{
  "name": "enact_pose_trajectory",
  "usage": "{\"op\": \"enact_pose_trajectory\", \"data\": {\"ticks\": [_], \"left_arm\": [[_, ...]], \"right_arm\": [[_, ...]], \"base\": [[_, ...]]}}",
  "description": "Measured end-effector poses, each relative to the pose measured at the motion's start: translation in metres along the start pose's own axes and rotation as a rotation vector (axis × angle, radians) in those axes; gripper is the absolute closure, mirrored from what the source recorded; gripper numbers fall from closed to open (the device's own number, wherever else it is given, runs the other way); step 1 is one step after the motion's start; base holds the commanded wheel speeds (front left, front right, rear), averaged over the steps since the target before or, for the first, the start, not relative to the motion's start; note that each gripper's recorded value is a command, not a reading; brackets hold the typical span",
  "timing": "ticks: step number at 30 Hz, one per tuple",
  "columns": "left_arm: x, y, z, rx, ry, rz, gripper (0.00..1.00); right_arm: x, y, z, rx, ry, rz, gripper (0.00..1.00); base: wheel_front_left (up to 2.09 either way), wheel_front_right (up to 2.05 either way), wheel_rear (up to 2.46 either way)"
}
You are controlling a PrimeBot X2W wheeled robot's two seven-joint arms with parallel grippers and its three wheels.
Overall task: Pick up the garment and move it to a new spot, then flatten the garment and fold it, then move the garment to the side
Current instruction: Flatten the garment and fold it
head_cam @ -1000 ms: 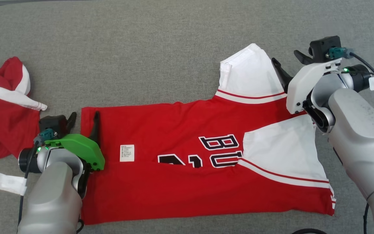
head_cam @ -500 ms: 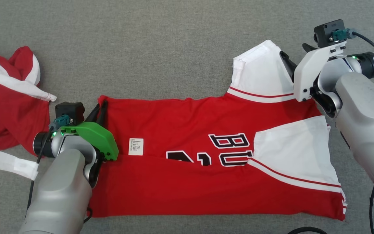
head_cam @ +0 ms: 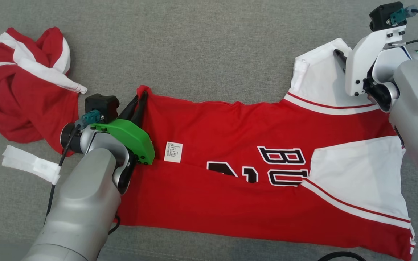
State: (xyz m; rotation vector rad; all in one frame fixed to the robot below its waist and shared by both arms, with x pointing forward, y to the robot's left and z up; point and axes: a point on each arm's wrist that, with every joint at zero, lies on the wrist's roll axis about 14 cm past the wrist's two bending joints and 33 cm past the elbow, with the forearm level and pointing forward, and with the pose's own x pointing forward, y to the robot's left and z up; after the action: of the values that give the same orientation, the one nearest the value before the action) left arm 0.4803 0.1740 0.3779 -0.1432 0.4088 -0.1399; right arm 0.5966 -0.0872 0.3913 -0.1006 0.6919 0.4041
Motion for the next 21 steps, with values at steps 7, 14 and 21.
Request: {"op": "enact_pose_trajectory", "data": {"ticks": [7,14,21], "left_arm": [[-0.003,0.004,0.005,-0.017,-0.019,0.011,1.00],[-0.015,0.007,0.016,-0.022,-0.057,0.017,1.00],[-0.033,0.005,0.027,-0.016,-0.094,0.013,1.00]], "right_arm": [[0.004,0.012,0.012,-0.012,-0.061,0.030,1.00],[-0.024,0.005,0.039,-0.004,-0.228,0.008,1.00],[-0.066,-0.007,0.047,0.023,-0.341,-0.022,1.00]], "base": [[0.00,0.00,0.00],[0.00,0.00,0.00],[0.00,0.00,0.00]]}}
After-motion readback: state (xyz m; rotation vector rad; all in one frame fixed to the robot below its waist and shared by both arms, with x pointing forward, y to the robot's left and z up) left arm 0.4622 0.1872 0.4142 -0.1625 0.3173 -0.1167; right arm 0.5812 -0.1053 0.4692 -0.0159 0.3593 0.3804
